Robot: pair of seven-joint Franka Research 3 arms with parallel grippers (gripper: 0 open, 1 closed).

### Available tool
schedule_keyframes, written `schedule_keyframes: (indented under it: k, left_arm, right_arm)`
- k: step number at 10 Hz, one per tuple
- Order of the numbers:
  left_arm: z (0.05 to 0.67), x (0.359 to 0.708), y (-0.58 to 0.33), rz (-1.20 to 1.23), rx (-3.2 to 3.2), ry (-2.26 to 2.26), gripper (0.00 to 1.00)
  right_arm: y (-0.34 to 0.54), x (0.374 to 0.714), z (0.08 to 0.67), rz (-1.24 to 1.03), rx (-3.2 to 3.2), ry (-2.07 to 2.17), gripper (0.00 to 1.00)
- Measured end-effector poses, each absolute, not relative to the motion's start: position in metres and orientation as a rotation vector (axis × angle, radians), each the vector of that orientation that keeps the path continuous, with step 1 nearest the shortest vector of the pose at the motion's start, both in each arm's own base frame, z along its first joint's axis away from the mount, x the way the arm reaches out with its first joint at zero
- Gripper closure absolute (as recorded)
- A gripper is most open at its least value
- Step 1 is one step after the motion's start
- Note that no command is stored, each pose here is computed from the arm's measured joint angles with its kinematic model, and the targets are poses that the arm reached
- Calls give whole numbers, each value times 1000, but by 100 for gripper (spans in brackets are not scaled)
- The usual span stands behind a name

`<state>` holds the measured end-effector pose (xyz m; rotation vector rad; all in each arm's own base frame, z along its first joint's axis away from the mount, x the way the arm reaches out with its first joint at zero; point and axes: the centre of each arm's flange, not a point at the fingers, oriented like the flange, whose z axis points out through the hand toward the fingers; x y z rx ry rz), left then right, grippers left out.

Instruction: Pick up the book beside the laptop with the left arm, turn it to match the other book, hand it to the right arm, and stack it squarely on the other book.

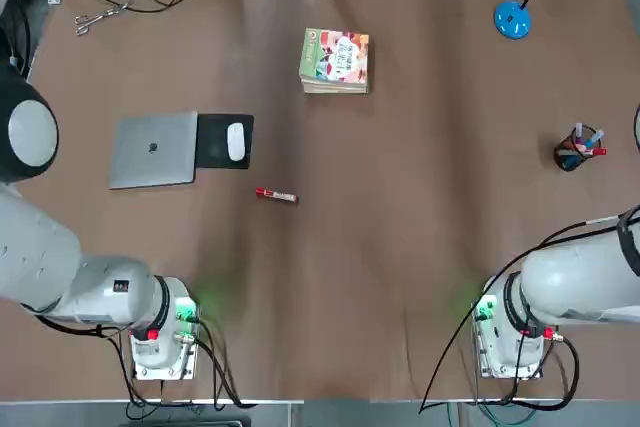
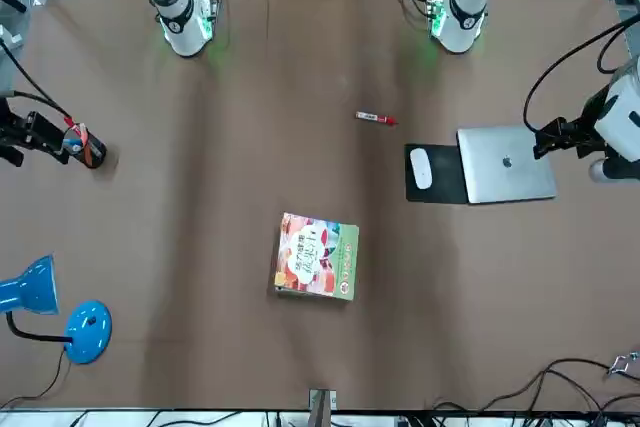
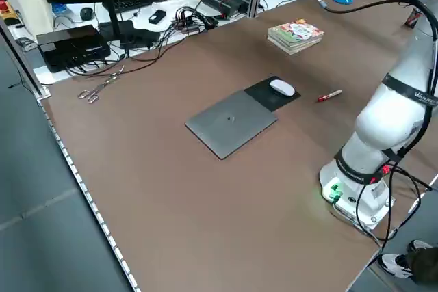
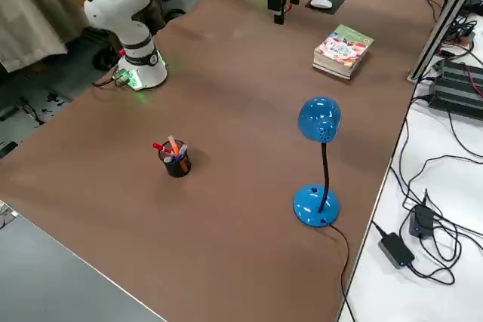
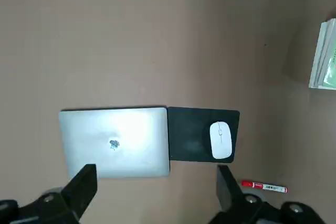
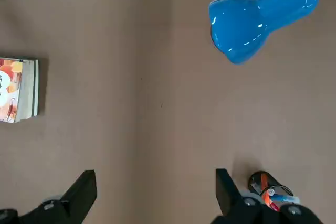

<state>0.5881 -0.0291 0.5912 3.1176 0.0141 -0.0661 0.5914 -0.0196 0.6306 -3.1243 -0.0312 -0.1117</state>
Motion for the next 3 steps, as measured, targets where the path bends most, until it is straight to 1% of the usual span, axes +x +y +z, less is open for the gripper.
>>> schedule_keyframes:
  k: [3]
  left_arm:
    - [591, 588, -29, -66, 3118, 15, 0]
  right_arm:
    - [-15, 591, 631, -112, -3123, -41, 0]
